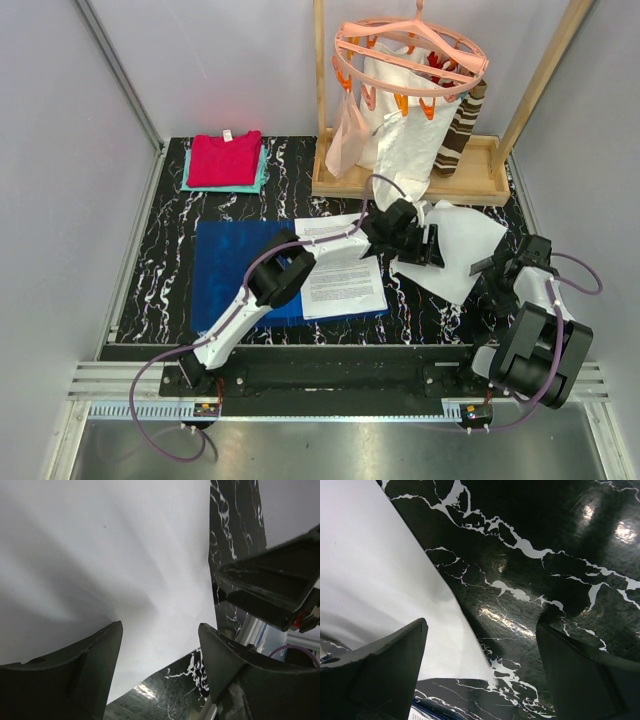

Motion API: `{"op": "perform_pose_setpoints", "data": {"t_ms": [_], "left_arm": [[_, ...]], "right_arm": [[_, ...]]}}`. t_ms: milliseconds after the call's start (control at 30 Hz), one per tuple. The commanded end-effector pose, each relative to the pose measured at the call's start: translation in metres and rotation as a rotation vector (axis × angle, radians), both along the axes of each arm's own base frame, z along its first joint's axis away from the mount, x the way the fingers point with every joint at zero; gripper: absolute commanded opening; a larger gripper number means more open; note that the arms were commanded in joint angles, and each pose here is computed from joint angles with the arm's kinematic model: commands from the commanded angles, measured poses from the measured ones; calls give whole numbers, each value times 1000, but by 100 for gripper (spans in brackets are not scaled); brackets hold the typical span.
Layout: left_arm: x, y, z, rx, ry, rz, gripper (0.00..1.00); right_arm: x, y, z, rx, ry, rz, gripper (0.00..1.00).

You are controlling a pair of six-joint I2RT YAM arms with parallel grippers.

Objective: Put the files into the folder

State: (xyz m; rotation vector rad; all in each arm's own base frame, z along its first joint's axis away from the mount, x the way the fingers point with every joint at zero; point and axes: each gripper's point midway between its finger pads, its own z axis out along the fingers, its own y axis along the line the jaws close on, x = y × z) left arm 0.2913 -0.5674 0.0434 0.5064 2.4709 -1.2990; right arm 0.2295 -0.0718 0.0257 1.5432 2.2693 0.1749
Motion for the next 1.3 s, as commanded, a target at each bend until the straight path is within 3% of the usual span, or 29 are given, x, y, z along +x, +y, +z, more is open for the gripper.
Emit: {"op": "perform_pose_setpoints", "data": {"t_ms": [0, 233, 433, 667, 833, 933, 1000, 1100, 1133, 1167, 1200, 1267], "left_arm": [[7, 38, -58, 122, 106, 58, 70], [-1, 37, -62, 103, 128, 27, 70], [-4, 35, -59, 92, 138, 16, 70], [-5, 36, -57, 91, 140, 16, 70], [-8, 35, -54, 93, 138, 8, 70], [-8, 33, -45, 102, 96, -4, 70], [-13, 32, -38, 112, 86, -21, 70], [-19, 23, 13, 54, 46, -61, 73], [-30, 23, 29, 24, 70, -80, 75], [-32, 18, 56, -44, 37, -92, 77], [-38, 18, 109, -123, -20, -103, 81], [-55, 22, 157, -179, -100, -131, 83]], "right_arm": [[6, 9, 3, 58, -6, 73, 100], [26, 35, 7, 198, -116, 188, 100], [21, 59, 3, 321, -166, 148, 99], [24, 73, 0, 395, -244, 132, 90], [32, 67, 7, 328, -348, 126, 72], [36, 58, 21, 251, -410, 136, 54], [39, 55, 29, 216, -441, 134, 31], [44, 46, 48, 142, -500, 137, 0], [46, 42, 61, 100, -532, 149, 0], [41, 41, 63, 86, -506, 148, 0], [46, 31, 82, 12, -534, 158, 0], [40, 27, 107, -81, -556, 217, 0]]}}
